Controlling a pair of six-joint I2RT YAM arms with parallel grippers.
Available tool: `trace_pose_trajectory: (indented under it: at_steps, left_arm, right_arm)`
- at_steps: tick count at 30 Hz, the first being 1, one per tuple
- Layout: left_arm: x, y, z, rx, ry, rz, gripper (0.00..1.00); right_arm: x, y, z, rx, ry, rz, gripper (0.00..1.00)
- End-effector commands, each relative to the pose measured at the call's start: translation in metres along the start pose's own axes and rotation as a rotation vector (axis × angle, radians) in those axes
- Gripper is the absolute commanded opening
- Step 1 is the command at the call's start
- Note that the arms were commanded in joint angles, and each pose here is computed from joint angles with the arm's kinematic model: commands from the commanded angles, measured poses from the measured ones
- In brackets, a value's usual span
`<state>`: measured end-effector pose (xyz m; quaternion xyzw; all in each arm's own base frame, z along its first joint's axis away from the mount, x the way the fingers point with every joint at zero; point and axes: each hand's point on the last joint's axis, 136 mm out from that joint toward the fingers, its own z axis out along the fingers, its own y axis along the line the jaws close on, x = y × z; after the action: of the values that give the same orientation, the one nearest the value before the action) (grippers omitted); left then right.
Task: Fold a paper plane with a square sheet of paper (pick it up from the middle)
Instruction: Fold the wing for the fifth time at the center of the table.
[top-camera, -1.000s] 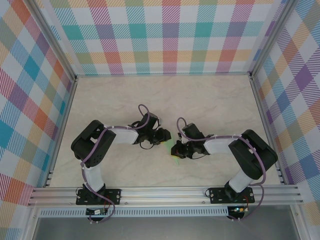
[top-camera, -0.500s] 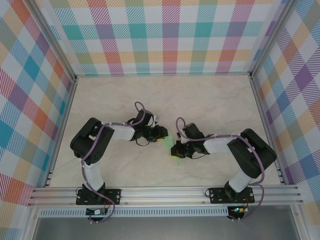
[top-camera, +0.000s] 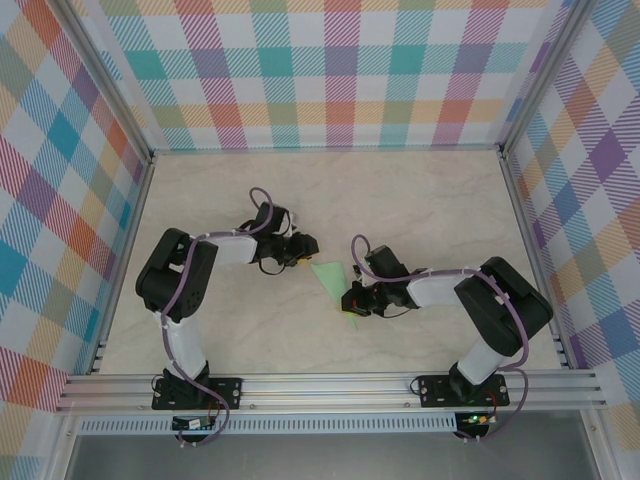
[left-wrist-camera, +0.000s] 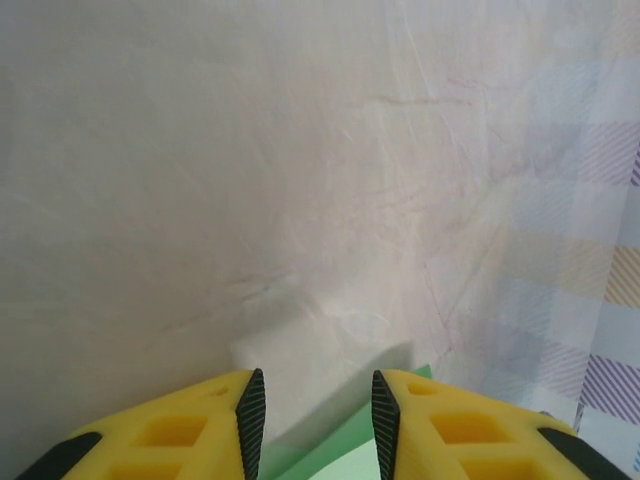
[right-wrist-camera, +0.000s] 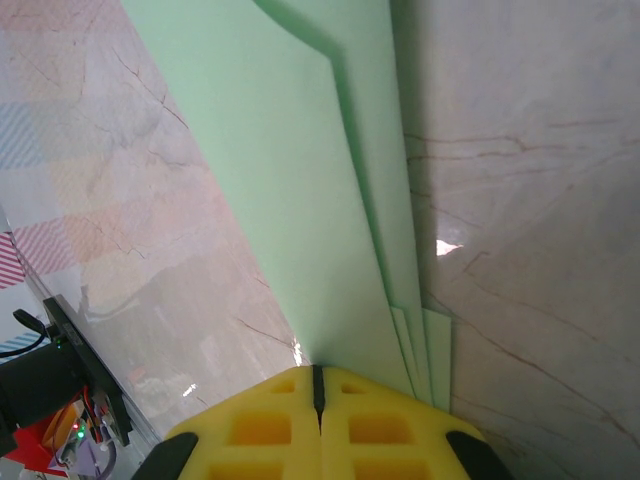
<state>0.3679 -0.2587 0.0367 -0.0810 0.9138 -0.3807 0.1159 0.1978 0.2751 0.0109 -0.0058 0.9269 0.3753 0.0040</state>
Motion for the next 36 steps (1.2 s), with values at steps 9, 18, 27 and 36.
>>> trace_pose_trajectory:
  at_steps: [9,18,27,36]
  left_arm:
    - [0.015,-0.060,-0.065,0.074,-0.099,0.058,0.37]
    - [0.068,-0.071,-0.032,0.108,-0.043,0.065,0.36]
    - [0.092,-0.069,0.017,0.058,0.041,0.084,0.35]
    - [0.105,-0.022,0.032,-0.061,0.063,0.040,0.32]
  right_arm:
    - [0.023,-0.039,0.007,0.151,0.071,0.135,0.05]
    - [0.022,-0.039,0.005,0.157,0.053,0.140,0.06]
    - [0.022,-0.036,0.004,0.133,0.043,0.136,0.06]
    - [0.013,0.001,-0.011,0.026,0.013,0.050,0.09]
